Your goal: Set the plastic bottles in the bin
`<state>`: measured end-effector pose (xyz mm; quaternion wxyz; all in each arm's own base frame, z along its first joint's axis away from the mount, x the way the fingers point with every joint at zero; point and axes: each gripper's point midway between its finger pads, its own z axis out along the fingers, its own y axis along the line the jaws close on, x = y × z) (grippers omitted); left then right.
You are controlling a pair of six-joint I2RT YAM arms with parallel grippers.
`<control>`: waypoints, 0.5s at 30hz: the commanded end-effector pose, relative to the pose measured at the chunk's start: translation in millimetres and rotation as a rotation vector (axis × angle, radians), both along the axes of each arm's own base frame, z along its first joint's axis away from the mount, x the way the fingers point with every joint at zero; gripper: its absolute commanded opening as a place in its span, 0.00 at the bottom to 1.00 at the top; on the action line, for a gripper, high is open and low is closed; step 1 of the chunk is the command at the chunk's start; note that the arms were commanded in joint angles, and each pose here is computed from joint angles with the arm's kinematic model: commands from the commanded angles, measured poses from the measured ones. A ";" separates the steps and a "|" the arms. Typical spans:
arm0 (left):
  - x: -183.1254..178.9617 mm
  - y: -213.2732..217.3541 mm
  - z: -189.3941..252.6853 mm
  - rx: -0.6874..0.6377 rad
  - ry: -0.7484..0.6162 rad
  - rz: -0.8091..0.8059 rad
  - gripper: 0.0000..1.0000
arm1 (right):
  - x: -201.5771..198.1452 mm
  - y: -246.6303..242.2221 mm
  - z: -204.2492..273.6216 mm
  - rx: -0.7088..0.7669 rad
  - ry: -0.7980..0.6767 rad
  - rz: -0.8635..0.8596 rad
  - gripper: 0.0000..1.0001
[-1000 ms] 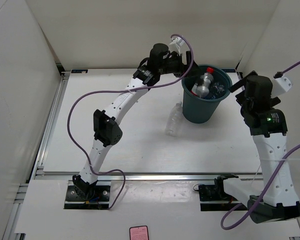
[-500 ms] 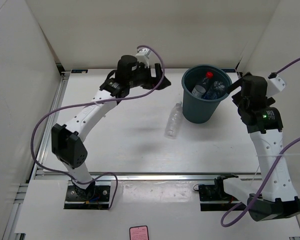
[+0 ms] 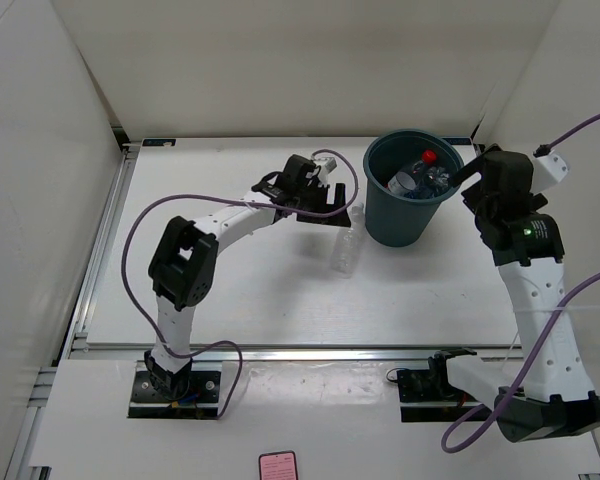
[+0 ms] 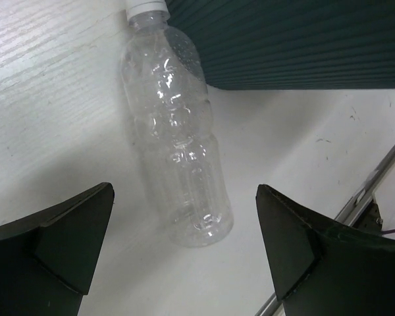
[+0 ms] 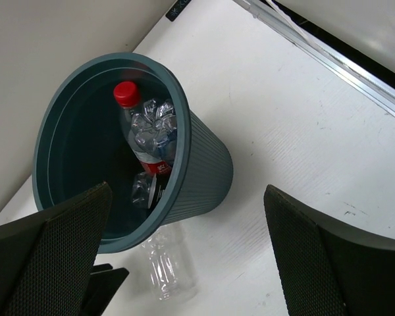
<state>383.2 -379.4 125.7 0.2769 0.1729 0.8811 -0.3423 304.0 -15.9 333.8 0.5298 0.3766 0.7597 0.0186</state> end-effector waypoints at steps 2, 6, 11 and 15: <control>11.4 -13.5 33.2 -0.077 -0.043 -0.011 1.00 | -4.9 -6.6 15.5 -0.033 -0.056 -0.009 1.00; 9.5 -17.2 3.2 -0.064 0.037 -0.003 1.00 | -12.7 -11.3 19.1 -0.056 -0.068 -0.018 1.00; 6.1 -35.4 -14.6 -0.091 0.111 -0.039 1.00 | -20.2 -14.5 13.4 -0.077 -0.057 -0.018 1.00; 7.1 -46.8 -24.9 -0.117 0.157 -0.067 1.00 | -20.2 -14.5 13.3 -0.077 -0.057 -0.018 1.00</control>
